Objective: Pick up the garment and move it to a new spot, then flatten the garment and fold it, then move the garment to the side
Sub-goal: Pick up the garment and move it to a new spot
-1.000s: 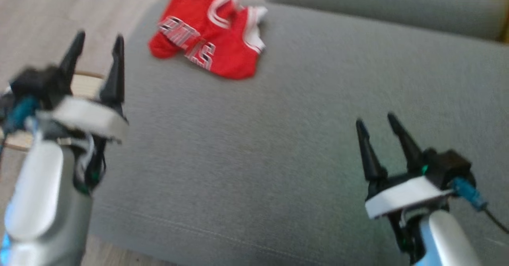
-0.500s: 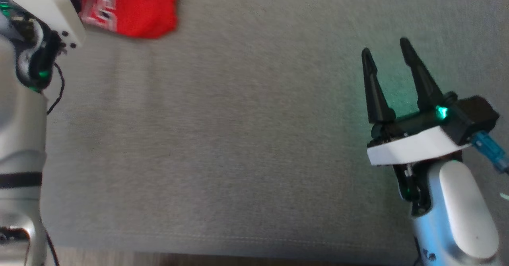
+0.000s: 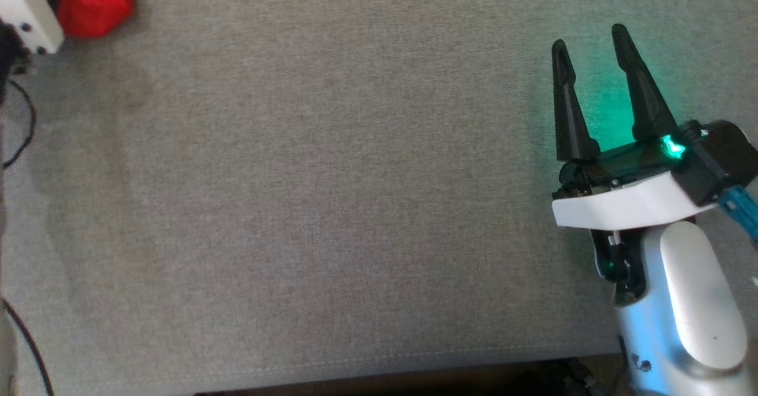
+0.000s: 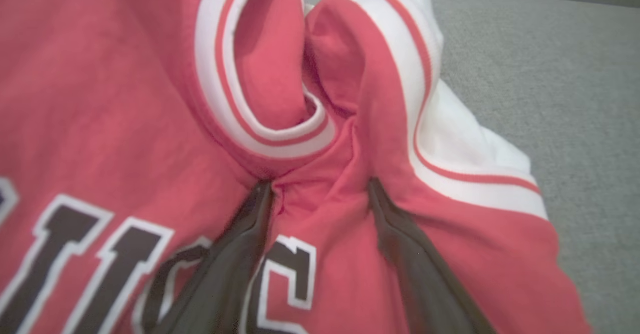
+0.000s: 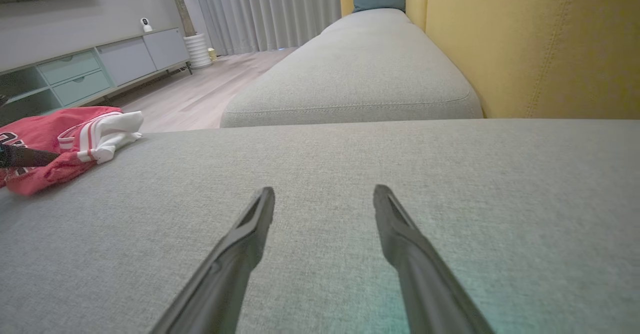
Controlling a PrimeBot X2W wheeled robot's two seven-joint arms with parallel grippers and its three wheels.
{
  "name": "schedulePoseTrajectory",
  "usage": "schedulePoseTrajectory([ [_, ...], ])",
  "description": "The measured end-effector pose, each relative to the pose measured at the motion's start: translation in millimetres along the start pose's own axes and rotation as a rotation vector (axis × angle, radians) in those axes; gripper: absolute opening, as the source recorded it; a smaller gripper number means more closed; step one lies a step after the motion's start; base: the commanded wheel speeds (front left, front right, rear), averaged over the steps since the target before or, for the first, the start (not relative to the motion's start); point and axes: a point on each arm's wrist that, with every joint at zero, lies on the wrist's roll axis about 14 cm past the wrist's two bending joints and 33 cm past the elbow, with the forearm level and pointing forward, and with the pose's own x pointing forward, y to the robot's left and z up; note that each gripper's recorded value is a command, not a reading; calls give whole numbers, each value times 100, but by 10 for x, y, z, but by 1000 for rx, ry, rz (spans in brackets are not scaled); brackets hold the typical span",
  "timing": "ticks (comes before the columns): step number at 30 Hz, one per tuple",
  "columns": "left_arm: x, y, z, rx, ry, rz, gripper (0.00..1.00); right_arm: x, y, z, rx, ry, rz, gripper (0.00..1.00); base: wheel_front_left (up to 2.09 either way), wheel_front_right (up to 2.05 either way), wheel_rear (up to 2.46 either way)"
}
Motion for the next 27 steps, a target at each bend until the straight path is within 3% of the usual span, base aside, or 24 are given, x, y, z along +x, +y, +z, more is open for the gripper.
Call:
schedulePoseTrajectory([
  [1,14,1,1,-3,8,-2,100,-9,-17,0,-1,-3,-5,100,0,0,0],
  [2,16,1,10,-3,10,-2,79,-16,-25,10,-3,-6,-7,100,0,0,0],
  [4,-9,-1,31,-2,7,-1,22,-26,-27,48,-5,-17,-8,100,0,0,0],
  [5,-28,0,43,0,5,0,1,-32,-24,78,-7,-26,-8,100,0,0,0],
  [12,-257,-41,191,38,-47,-1,0,-98,-2,298,-2,-81,-10,100,0,0,0],
  [17,-560,-77,546,95,-157,-1,0,-199,14,520,-7,-130,-15,100,0,0,0],
  [27,-1372,-750,1248,261,-391,-142,0,-650,-12,896,-14,-212,-59,100,0,0,0],
])
